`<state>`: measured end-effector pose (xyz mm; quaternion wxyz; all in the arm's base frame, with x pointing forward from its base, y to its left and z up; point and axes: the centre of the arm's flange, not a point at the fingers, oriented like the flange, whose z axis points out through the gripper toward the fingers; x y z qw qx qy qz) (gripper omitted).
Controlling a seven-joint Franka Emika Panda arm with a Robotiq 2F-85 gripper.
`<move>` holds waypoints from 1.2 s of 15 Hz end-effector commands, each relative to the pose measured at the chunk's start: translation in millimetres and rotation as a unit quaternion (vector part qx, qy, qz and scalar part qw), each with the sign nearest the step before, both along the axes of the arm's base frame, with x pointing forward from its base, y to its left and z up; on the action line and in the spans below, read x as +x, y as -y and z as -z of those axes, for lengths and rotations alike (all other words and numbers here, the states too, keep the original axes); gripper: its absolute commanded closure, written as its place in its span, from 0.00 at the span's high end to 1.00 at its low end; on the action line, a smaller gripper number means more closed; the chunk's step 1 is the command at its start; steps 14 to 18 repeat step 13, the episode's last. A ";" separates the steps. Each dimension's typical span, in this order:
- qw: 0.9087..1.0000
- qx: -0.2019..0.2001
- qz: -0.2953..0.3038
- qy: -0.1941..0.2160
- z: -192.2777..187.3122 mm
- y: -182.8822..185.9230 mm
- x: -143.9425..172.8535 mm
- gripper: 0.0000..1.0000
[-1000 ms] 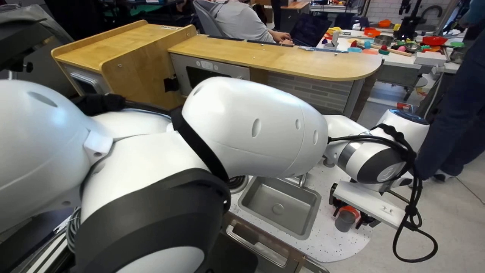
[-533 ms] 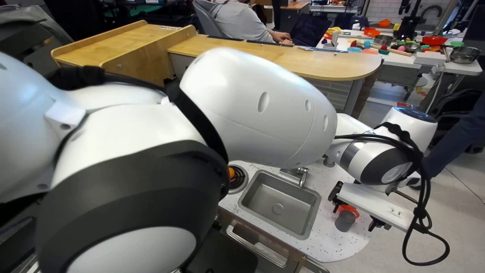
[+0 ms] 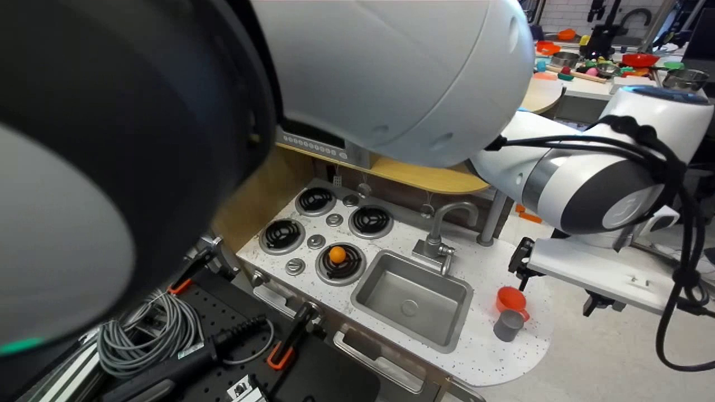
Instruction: Remove the gray object from the cup
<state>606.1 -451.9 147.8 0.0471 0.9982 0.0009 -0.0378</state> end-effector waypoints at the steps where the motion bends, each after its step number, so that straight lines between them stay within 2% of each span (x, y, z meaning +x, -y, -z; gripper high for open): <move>1: 0.999 -0.023 -0.031 0.030 -50.1 -46.9 -46.3 1.00; 4: 0.998 -0.001 -0.055 0.037 -71.2 -64.9 -53.5 1.00; 6: 0.998 0.015 -0.059 0.026 -84.7 -76.3 -64.2 1.00; 7: 0.999 0.002 -0.048 0.026 -61.0 -41.9 -15.1 1.00; 18: 0.999 0.005 -0.048 0.021 -59.1 -43.5 -19.2 1.00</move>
